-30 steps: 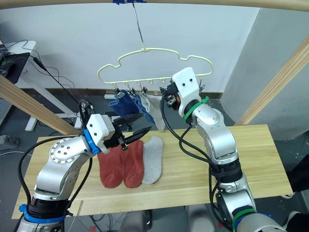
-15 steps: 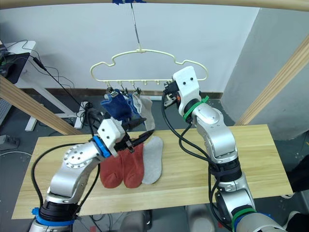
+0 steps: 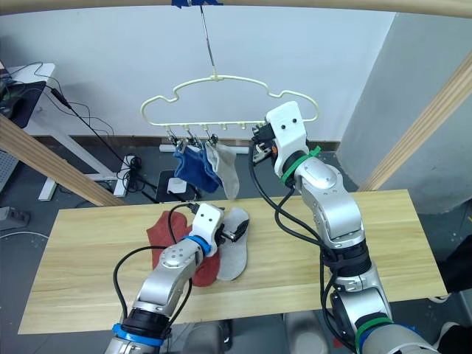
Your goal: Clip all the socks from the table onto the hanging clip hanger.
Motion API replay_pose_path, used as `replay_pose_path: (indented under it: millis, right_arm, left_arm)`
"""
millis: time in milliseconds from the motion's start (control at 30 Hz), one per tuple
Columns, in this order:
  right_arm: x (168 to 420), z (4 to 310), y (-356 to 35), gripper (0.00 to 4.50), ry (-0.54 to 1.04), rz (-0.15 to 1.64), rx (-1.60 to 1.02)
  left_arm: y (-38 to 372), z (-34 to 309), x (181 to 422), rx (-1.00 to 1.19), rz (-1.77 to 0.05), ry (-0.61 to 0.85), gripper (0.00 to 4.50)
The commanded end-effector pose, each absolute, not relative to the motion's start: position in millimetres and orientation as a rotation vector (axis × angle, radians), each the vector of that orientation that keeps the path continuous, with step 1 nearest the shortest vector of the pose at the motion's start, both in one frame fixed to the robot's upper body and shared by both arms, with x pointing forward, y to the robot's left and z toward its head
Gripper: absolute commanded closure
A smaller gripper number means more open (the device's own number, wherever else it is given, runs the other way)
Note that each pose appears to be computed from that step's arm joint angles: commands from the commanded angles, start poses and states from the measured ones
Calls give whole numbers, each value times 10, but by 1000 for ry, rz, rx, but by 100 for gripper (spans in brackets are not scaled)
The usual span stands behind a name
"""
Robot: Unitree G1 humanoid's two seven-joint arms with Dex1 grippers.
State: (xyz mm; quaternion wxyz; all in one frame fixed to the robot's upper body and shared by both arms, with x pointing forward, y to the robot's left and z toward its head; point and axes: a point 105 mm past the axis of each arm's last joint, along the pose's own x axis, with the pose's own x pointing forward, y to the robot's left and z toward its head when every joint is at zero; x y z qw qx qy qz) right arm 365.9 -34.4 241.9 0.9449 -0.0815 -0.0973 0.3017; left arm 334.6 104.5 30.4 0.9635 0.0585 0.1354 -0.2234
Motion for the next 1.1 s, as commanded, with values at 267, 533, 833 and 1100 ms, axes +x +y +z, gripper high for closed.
replay_pose_path:
  millis: [267,533,833,1100]
  right_arm:
    - [3565,2559,-319,450,-256,633,-161]
    - [3561,2556,-305,450,-256,636,-157]
    - [3562,2549,-298,450,-257,639,-159]
    - [3554,2552,-308,450,-259,641,-161]
  left_arm:
    - [1071,86,3268,231,-495,384,120]
    - [1104,93,3265,305,-501,364,292]
    - [1107,383,3274,419,-500,147,448]
    - [968,836,3168,528,-585,-144,448]
